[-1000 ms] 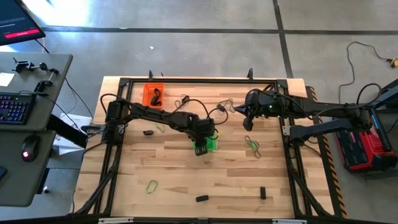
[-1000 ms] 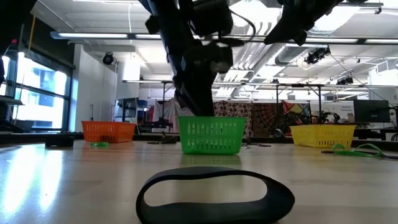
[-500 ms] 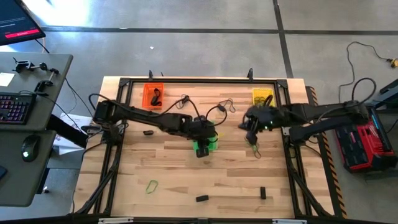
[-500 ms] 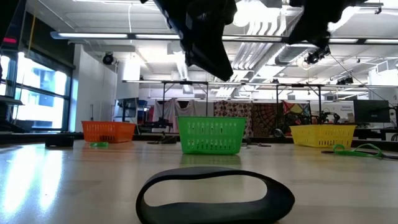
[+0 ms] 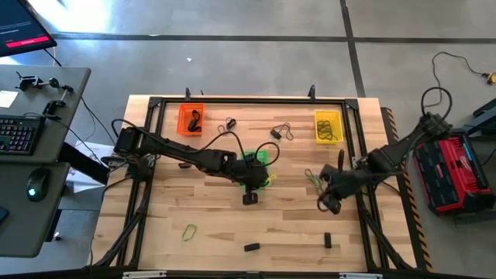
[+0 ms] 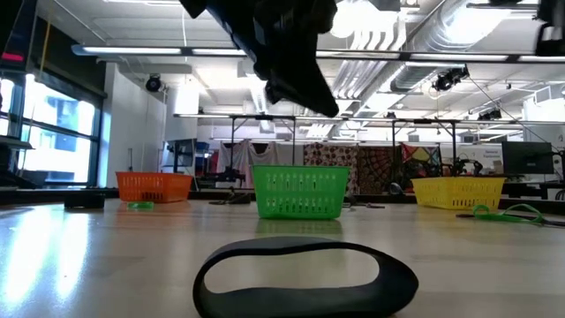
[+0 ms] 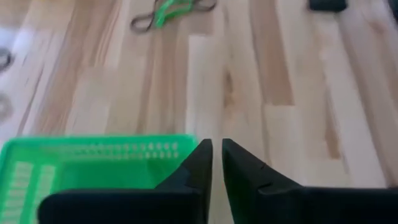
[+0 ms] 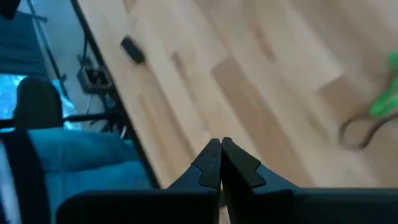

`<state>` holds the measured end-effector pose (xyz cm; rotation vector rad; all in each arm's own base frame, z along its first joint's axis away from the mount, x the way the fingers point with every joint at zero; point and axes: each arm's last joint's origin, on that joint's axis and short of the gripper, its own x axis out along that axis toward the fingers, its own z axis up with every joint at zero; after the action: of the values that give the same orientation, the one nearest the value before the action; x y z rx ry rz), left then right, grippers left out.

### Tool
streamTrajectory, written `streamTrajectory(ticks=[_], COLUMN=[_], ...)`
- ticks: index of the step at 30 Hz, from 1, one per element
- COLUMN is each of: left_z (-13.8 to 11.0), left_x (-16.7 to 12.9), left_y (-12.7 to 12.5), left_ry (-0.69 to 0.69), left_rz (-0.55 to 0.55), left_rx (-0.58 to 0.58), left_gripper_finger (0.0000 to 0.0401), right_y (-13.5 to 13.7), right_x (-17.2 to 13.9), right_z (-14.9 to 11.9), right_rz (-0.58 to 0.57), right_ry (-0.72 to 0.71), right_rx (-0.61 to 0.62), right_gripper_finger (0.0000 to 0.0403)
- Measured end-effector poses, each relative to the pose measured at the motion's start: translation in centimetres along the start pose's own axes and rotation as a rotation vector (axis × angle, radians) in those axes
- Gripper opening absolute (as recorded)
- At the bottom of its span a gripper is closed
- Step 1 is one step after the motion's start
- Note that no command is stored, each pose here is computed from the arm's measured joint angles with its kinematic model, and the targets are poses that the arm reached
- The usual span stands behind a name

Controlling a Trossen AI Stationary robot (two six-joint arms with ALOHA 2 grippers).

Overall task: Sort rubber bands into baskets
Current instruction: Put the black rubberband into the orange bin

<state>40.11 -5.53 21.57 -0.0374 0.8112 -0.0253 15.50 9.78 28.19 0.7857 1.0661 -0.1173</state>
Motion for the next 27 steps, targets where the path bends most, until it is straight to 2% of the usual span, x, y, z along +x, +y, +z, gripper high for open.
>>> streamTrajectory(ticks=[4,9,14,19,22,27], left_z=[0.2,0.5,0.5,0.6,0.6,0.6], left_x=[-0.2,-0.4,-0.4,-0.4,-0.4,-0.4], left_y=[-0.7,-1.5,-1.5,-1.5,-1.5,-1.6], left_ry=[-0.034,-0.074,-0.073,-0.079,-0.079,-0.078], left_rz=[-0.022,-0.059,-0.061,-0.06,-0.06,-0.064], left_rx=[0.067,0.138,0.139,0.129,0.121,0.107], left_gripper_finger=[0.0003,0.0001,0.0,0.0,0.0,0.0], right_y=[0.8,1.8,3.1,4.1,4.2,3.9], right_x=[0.6,2.3,5.0,7.9,9.4,11.0], right_z=[-1.7,-3.5,-5.0,-6.6,-7.5,-8.7], right_rz=[-0.002,-0.045,-0.091,-0.135,-0.176,-0.269], right_ry=[0.075,0.194,0.305,0.362,0.38,0.388], right_rx=[0.066,0.176,0.313,0.352,0.346,0.357], right_gripper_finger=[0.0,0.0,0.0,0.0005,0.0028,0.0093])
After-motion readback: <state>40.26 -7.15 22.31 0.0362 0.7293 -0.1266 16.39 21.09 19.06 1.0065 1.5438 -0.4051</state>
